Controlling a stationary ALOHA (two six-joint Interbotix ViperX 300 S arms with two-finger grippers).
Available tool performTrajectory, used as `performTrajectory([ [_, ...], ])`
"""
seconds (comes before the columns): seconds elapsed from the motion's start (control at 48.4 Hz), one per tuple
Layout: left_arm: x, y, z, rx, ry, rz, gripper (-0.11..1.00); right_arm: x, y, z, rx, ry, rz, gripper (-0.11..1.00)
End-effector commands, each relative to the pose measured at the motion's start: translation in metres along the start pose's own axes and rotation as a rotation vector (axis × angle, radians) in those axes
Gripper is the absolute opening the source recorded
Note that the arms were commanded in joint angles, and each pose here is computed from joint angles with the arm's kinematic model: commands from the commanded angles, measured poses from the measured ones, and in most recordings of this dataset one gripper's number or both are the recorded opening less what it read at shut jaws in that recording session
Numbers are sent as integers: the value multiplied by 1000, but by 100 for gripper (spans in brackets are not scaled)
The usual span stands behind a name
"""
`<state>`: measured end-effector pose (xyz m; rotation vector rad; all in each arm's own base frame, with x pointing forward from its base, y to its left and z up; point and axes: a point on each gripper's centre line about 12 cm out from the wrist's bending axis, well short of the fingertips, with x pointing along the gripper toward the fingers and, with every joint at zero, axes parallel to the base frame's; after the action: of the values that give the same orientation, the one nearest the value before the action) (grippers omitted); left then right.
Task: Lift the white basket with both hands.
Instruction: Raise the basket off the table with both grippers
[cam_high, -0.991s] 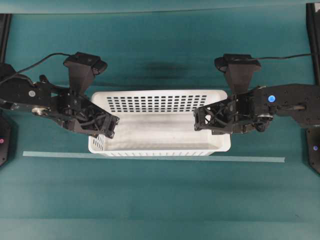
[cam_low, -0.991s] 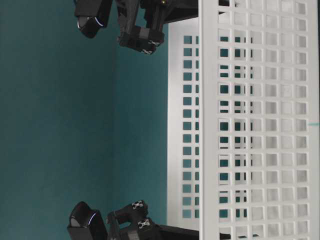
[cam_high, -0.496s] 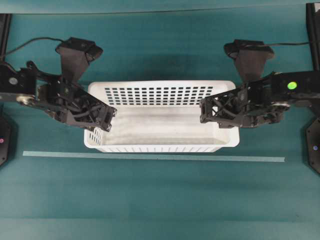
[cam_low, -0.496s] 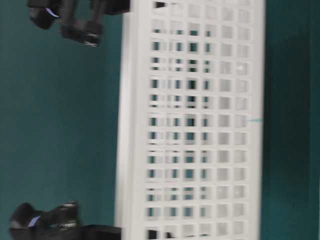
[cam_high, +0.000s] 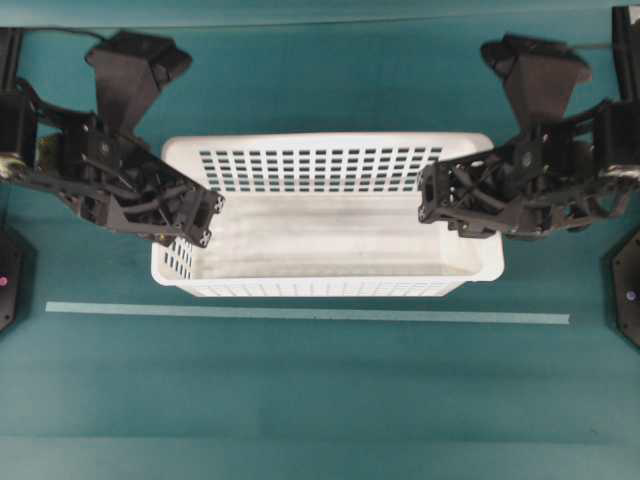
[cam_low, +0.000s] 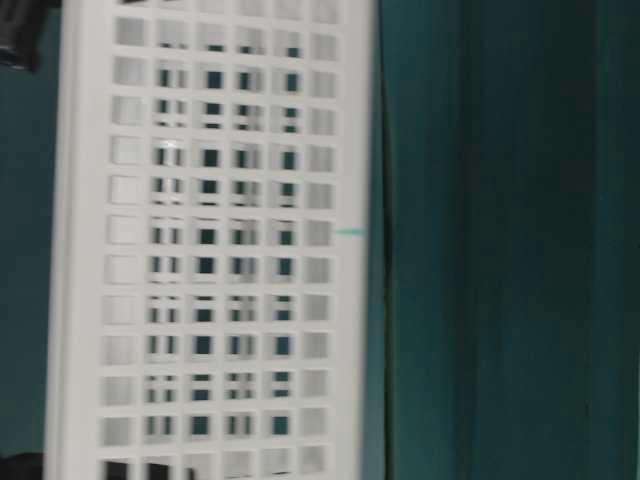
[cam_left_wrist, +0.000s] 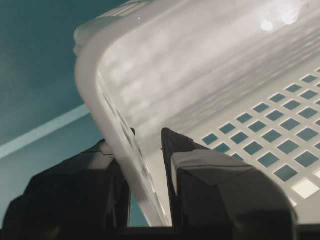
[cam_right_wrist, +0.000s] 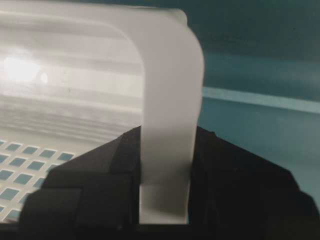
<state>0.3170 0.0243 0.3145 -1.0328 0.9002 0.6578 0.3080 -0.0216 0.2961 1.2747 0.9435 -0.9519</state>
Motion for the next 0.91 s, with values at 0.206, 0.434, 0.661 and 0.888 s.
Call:
performTrajectory([
  [0.206,-43,-19,5,27,11,13,16,-42,22,-1,-11,8,47,22],
  [0.434,-64,-26,9,27,-4,-14,16,-68,28,2,-11,-2,49,22],
  [0.661,-80,-29,14,24,-27,-53,16,-88,34,5,-16,-23,73,22],
  [0.888,-101,-40,20,17,-53,-101,16,-104,39,6,-36,-29,97,22],
])
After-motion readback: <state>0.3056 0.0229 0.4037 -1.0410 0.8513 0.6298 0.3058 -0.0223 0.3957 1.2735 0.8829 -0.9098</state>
